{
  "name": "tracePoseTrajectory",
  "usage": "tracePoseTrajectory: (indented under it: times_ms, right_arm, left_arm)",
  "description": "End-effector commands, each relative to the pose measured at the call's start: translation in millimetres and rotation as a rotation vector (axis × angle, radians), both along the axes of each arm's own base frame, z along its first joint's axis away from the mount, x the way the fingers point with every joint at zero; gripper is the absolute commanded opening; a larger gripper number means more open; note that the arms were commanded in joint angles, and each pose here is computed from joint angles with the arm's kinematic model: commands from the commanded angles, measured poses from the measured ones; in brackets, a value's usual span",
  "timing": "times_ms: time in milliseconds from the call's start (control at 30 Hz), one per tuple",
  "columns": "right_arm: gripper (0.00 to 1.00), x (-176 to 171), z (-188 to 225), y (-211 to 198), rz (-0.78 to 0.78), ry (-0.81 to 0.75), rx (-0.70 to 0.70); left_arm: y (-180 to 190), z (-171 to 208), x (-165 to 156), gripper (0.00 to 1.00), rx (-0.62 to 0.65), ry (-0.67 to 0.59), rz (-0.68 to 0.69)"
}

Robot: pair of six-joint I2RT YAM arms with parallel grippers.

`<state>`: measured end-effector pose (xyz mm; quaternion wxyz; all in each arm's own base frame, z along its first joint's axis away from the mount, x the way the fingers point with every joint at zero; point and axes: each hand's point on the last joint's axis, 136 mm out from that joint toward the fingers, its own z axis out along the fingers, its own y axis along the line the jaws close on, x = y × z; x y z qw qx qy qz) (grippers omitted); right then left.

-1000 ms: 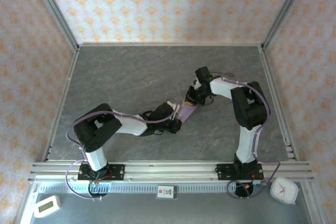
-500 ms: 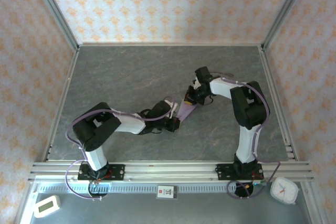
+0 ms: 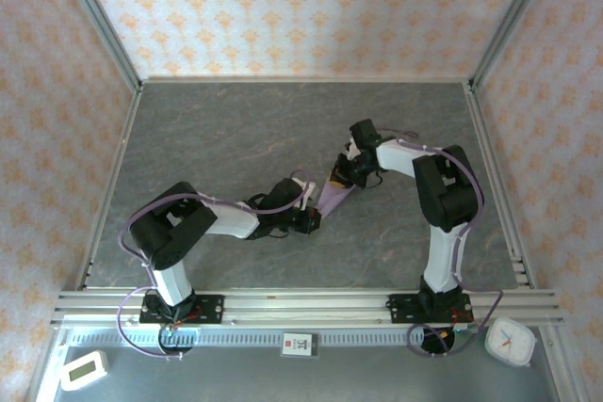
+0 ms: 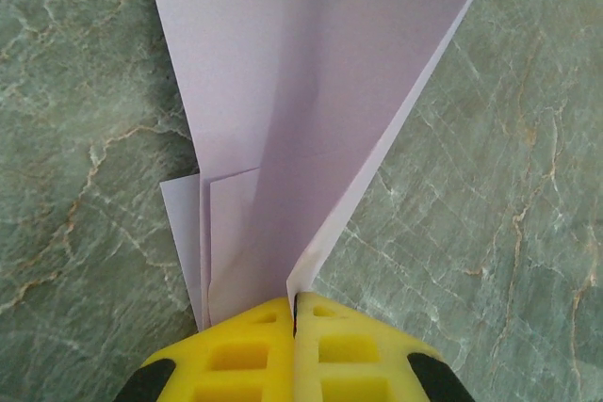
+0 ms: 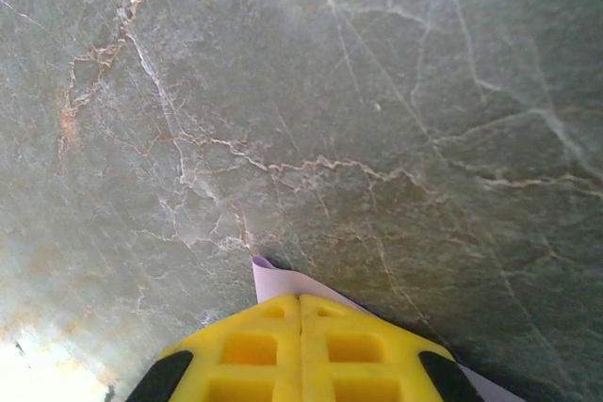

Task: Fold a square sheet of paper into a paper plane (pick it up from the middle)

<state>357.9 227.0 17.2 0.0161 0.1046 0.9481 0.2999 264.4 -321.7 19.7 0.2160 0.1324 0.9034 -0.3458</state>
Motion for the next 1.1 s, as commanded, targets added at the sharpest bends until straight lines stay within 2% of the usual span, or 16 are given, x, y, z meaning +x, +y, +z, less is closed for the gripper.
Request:
tracePoseTrajectory:
  times_ms: [0,233,500,667,833,1067]
  right_arm:
    - [0.00,-35.6,-63.8,-36.2,-0.011,0.164,-0.211]
    - [0.00,-12.7,-41.7,-25.2,0.002,0.120,-0.183]
    - [0.00,36.8,15.0,-1.0,0.003,0.008,-0.105]
    - [0.00,51.5,37.4,7.3,0.000,-0.028,-0.075]
    - [0.00,47.7,58.4,11.5,-0.015,-0.066,-0.020]
    - [0.00,10.9,82.6,9.0,-0.054,-0.129,0.096]
  left_arm:
    - [17.8,-32.7,-11.8,0.00,0.072,0.082,0.017]
    - [23.4,-44.2,-18.9,0.00,0.080,0.112,0.017]
    - [25.6,-41.1,-19.2,0.00,0.043,0.124,0.044]
    - [24.0,-37.1,-18.0,0.00,0.002,0.142,0.066]
    - [23.6,-36.3,-17.4,0.00,-0.015,0.149,0.073]
    - [25.5,-39.5,-19.1,0.00,-0.028,0.168,0.083]
